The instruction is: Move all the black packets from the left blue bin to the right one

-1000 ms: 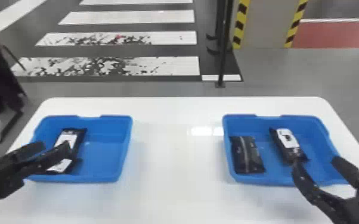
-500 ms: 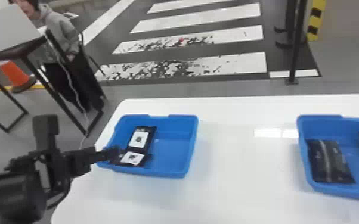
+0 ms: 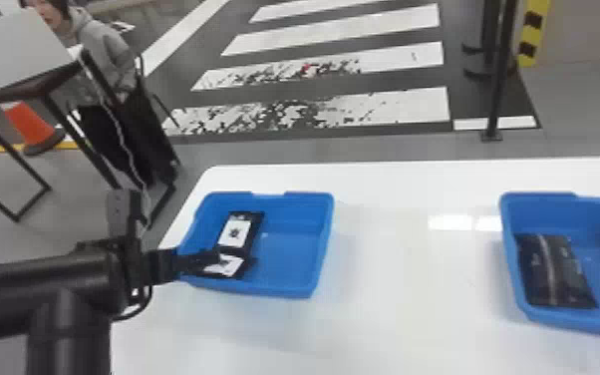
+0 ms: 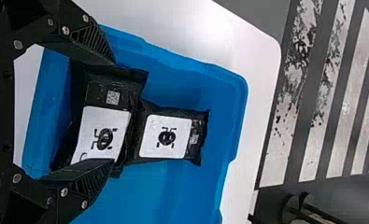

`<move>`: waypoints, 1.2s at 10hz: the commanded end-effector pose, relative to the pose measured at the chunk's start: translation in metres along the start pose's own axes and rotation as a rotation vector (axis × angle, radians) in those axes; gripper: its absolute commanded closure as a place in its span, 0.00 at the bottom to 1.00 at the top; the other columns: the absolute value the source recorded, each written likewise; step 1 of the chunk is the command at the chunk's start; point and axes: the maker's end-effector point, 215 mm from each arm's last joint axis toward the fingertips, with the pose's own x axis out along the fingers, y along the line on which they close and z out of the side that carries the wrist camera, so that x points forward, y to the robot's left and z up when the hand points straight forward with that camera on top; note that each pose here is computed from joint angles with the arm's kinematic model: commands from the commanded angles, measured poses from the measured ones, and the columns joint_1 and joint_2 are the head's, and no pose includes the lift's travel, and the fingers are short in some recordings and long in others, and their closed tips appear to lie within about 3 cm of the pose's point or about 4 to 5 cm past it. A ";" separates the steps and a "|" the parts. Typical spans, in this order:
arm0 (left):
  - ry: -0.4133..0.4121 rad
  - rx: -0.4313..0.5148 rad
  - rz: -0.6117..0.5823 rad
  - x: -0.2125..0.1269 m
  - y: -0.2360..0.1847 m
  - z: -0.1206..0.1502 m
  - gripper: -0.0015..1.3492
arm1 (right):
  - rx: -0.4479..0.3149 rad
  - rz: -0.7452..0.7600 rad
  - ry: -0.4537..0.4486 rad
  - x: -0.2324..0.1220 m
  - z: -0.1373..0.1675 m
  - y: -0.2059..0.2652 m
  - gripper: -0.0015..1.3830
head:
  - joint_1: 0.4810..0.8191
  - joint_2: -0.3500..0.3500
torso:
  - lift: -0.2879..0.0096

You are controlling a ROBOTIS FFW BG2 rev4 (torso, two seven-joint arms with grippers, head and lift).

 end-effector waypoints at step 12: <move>0.109 0.037 -0.054 0.056 -0.019 -0.010 0.90 | 0.073 0.015 0.018 0.003 -0.013 0.007 0.10 | 0.63 0.98 | 0.45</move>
